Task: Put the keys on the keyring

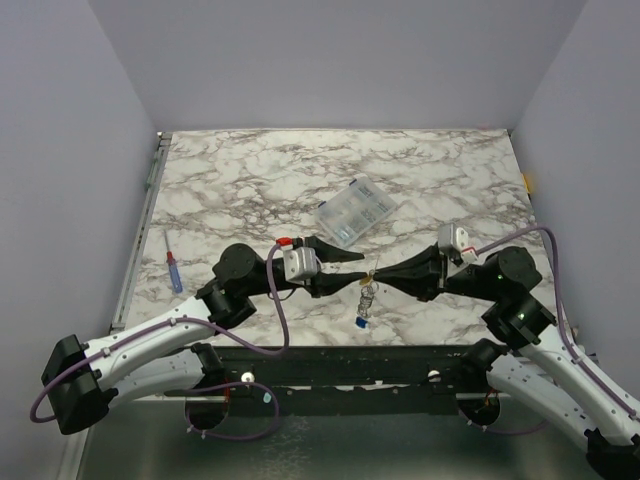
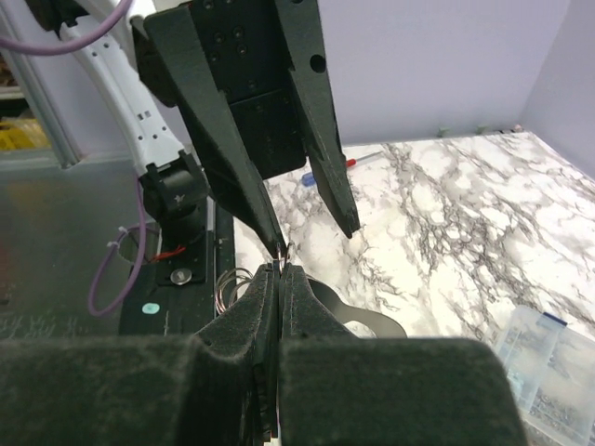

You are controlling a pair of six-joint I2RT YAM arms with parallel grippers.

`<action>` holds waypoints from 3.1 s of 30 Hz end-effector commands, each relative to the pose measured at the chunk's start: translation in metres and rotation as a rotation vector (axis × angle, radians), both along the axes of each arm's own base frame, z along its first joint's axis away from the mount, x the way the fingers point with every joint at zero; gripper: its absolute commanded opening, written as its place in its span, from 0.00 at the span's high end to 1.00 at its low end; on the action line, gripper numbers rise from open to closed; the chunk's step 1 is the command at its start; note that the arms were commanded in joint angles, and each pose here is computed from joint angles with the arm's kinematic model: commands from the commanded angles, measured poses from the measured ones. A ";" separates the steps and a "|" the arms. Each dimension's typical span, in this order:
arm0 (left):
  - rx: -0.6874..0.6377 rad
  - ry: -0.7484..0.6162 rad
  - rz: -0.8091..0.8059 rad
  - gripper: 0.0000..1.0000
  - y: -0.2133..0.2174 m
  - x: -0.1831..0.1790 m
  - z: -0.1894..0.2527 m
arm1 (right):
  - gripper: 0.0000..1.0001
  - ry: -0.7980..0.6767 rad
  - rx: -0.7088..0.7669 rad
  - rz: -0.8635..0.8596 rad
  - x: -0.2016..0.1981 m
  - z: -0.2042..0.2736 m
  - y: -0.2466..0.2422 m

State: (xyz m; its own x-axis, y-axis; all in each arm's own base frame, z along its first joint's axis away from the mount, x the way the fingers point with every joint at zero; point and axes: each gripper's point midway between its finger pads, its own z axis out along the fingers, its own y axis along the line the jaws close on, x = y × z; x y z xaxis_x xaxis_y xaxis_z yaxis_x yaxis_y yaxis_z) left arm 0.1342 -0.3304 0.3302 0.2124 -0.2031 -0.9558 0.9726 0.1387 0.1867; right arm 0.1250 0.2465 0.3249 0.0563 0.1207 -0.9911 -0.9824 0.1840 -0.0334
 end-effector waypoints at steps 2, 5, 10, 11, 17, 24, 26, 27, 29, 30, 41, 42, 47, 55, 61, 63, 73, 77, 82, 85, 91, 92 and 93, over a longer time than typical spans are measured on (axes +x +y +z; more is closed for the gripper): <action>-0.010 -0.005 -0.134 0.63 0.000 -0.026 0.015 | 1.00 -0.118 -0.042 0.100 -0.016 -0.001 0.001; -0.004 0.002 -0.151 0.64 0.002 -0.030 0.013 | 0.99 -0.142 -0.056 0.104 -0.016 -0.004 0.002; 0.024 0.025 -0.168 0.64 0.004 -0.035 0.003 | 0.99 -0.177 -0.055 0.105 -0.015 -0.001 0.002; 0.027 0.028 -0.165 0.64 0.004 -0.034 0.002 | 0.99 -0.178 -0.058 0.111 -0.016 -0.001 0.003; 0.040 0.048 -0.138 0.64 0.000 -0.027 -0.005 | 0.99 -0.175 -0.064 0.141 -0.019 -0.002 0.004; 0.060 0.066 -0.137 0.65 -0.007 -0.023 -0.011 | 0.99 -0.181 -0.060 0.152 -0.021 0.003 0.004; 0.065 0.068 -0.133 0.65 -0.008 -0.021 -0.014 | 0.99 -0.185 -0.057 0.148 -0.021 0.004 0.004; 0.067 0.069 -0.132 0.65 -0.008 -0.021 -0.015 | 0.99 -0.186 -0.057 0.146 -0.021 0.004 0.004; 0.071 0.073 -0.129 0.65 -0.009 -0.021 -0.017 | 0.99 -0.187 -0.055 0.145 -0.021 0.005 0.004; 0.072 0.073 -0.130 0.65 -0.009 -0.021 -0.017 | 0.99 -0.187 -0.055 0.144 -0.021 0.006 0.004; 0.071 0.074 -0.125 0.76 -0.013 -0.019 -0.018 | 0.99 -0.185 -0.049 0.155 -0.023 0.006 0.004; 0.070 0.075 -0.124 0.77 -0.014 -0.019 -0.018 | 0.99 -0.184 -0.049 0.157 -0.023 0.006 0.004; 0.053 0.079 -0.099 0.87 -0.018 -0.014 -0.016 | 0.99 -0.180 -0.047 0.159 -0.023 0.006 0.004; 0.024 0.090 -0.010 1.00 -0.018 0.001 -0.010 | 0.99 -0.171 -0.050 0.145 -0.021 0.004 0.003; -0.027 0.141 0.060 1.00 -0.014 0.013 -0.003 | 0.99 -0.168 -0.051 0.133 -0.018 0.000 0.004; -0.035 0.138 0.068 1.00 -0.013 0.014 -0.004 | 0.99 -0.166 -0.052 0.127 -0.016 0.000 0.005; -0.051 0.142 0.050 0.63 -0.014 0.010 -0.006 | 0.99 -0.175 -0.024 0.045 -0.005 0.008 0.001; -0.058 0.141 0.045 0.54 -0.013 0.009 -0.005 | 0.99 -0.175 -0.021 0.032 -0.003 0.010 0.001; -0.068 0.146 0.049 0.56 -0.010 0.008 -0.003 | 0.99 -0.178 -0.015 0.033 -0.003 0.011 0.001; -0.068 0.154 0.053 0.63 -0.011 0.008 -0.004 | 1.00 -0.179 -0.012 0.038 -0.004 0.012 0.001; -0.086 0.159 0.042 0.79 -0.012 0.006 -0.001 | 1.00 -0.174 -0.017 0.050 -0.006 0.010 0.002; -0.089 0.158 0.035 0.83 -0.013 0.005 0.000 | 0.99 -0.174 -0.017 0.050 -0.006 0.010 0.002; -0.092 0.156 0.025 0.88 -0.014 0.003 0.001 | 0.99 -0.175 -0.017 0.052 -0.007 0.010 0.002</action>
State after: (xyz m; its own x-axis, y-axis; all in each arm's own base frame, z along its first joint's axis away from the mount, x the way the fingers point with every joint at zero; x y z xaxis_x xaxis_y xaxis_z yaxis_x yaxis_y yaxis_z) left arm 0.1352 -0.3437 0.3235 0.0624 -0.2511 -0.9660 0.9873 0.1569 0.0230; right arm 0.1289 0.2461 0.3241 0.2047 0.0737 -0.9760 -0.9667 0.1716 -0.1898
